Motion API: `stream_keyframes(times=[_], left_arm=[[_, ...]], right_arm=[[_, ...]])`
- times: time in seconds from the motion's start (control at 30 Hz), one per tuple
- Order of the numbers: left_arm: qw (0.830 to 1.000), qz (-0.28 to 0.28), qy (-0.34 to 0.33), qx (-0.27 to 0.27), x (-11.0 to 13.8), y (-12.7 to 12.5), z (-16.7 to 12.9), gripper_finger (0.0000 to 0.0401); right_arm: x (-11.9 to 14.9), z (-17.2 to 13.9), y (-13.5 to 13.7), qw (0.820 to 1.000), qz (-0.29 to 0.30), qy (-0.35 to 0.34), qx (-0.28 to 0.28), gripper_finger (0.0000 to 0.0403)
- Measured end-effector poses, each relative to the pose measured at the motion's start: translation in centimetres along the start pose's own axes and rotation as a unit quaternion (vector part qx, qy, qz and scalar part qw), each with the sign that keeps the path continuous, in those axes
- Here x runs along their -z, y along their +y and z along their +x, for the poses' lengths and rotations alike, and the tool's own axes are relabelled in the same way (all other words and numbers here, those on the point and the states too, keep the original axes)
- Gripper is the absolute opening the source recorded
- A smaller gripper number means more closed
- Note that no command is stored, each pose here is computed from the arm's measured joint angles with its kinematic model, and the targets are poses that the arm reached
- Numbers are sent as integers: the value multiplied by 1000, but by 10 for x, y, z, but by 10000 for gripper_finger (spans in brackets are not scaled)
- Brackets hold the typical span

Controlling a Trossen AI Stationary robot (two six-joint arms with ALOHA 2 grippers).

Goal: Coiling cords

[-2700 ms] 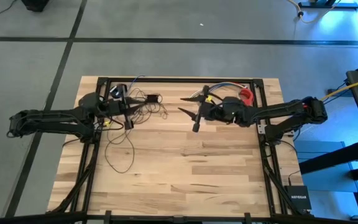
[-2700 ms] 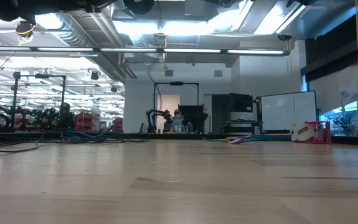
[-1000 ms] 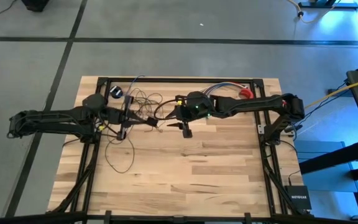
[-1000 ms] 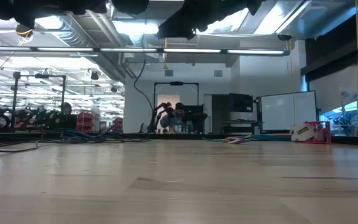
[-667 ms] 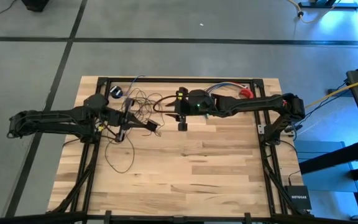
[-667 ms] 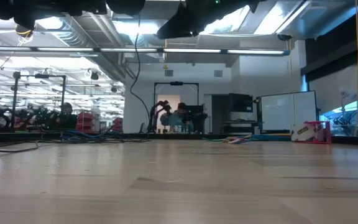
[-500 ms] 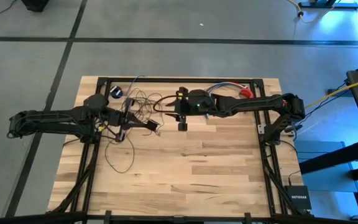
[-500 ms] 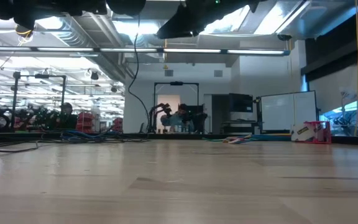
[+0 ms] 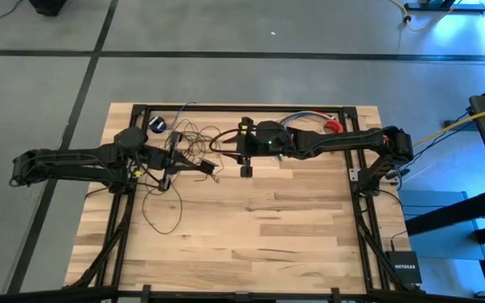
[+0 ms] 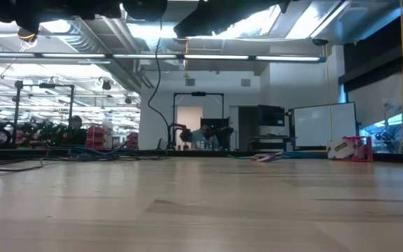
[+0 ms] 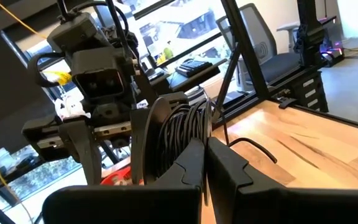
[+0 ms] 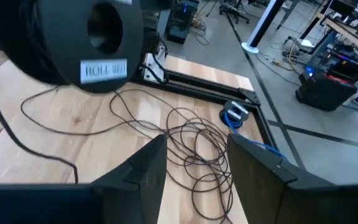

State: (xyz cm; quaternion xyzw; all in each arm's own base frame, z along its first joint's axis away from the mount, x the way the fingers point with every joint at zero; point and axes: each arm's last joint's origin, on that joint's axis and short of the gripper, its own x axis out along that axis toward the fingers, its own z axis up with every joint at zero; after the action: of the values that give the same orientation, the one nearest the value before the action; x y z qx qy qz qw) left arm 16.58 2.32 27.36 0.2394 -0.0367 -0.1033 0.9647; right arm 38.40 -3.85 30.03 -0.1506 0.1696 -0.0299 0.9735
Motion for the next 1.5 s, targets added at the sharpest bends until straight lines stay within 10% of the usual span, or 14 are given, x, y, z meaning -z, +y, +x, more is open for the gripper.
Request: stream_keyframes(times=[0.43, 1.5], left_arm=[[990, -13, 99, -99, 18, 5, 10, 0], [988, -10, 107, -114, 24, 7, 19, 0]], right_arm=[[-8, -17, -6, 999, 7, 10, 45, 172], [9, 17, -17, 998, 35, -54, -7, 169]])
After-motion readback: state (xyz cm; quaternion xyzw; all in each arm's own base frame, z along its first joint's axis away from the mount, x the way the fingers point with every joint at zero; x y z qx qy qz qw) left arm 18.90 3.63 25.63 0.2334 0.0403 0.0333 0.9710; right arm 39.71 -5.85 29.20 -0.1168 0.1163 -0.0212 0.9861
